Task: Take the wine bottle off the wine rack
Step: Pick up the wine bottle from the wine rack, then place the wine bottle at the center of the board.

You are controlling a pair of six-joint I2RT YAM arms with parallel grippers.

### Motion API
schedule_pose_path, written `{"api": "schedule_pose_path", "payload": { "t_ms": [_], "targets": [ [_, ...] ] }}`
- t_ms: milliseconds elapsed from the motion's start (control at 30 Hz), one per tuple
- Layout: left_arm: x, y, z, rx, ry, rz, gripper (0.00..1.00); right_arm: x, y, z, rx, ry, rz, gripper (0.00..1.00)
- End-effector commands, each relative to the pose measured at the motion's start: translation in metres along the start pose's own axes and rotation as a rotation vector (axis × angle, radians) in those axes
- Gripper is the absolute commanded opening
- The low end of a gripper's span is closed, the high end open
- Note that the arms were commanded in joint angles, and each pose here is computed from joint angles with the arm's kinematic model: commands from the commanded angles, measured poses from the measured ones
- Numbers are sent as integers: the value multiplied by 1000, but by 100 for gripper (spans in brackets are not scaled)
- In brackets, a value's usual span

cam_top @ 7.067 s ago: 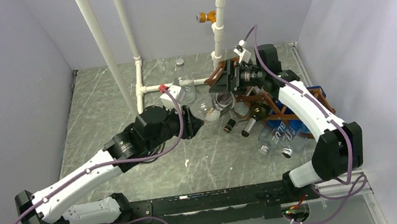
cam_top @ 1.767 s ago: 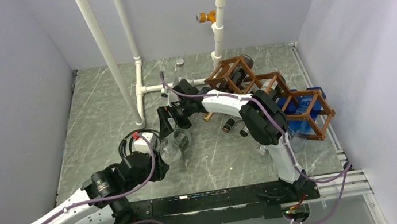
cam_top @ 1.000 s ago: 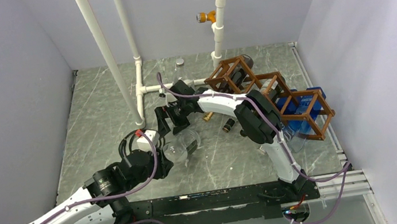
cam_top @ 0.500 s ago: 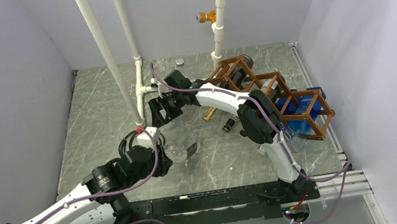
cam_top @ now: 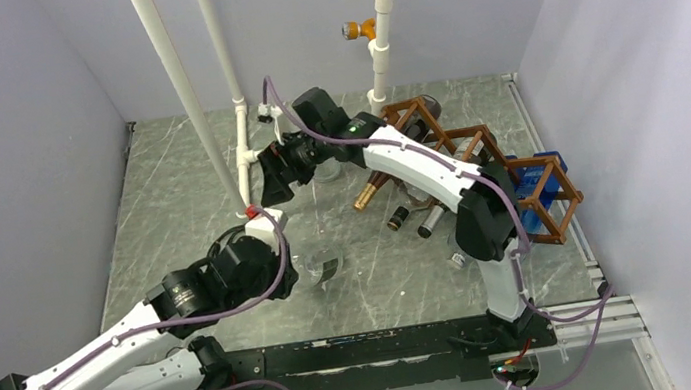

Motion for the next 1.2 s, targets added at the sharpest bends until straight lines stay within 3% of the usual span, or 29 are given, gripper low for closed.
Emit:
{"api": "schedule_pose_path", "payload": {
  "t_ms": [0,533,900,1167],
  "targets": [
    [41,-12,-11,-15,14,-131,0,37,-47,30,-23,-133,-108,100],
    [86,8,-23,66,153,0,0,61,-174,48,-156,-346,-289,100],
    [114,40,-26,108,218,59,0,35,-249,55,-126,-480,-360,100],
    [146,58,-21,143,228,10,0,6,-290,56,-173,-479,-420,100]
  ]
}}
Point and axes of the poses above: each gripper's point midway between its finger pads, its own y axis out along the fingers, its own z axis along the line the jaws close on, x = y × z, the point moved 7 cm from there along -y, back along the fingers
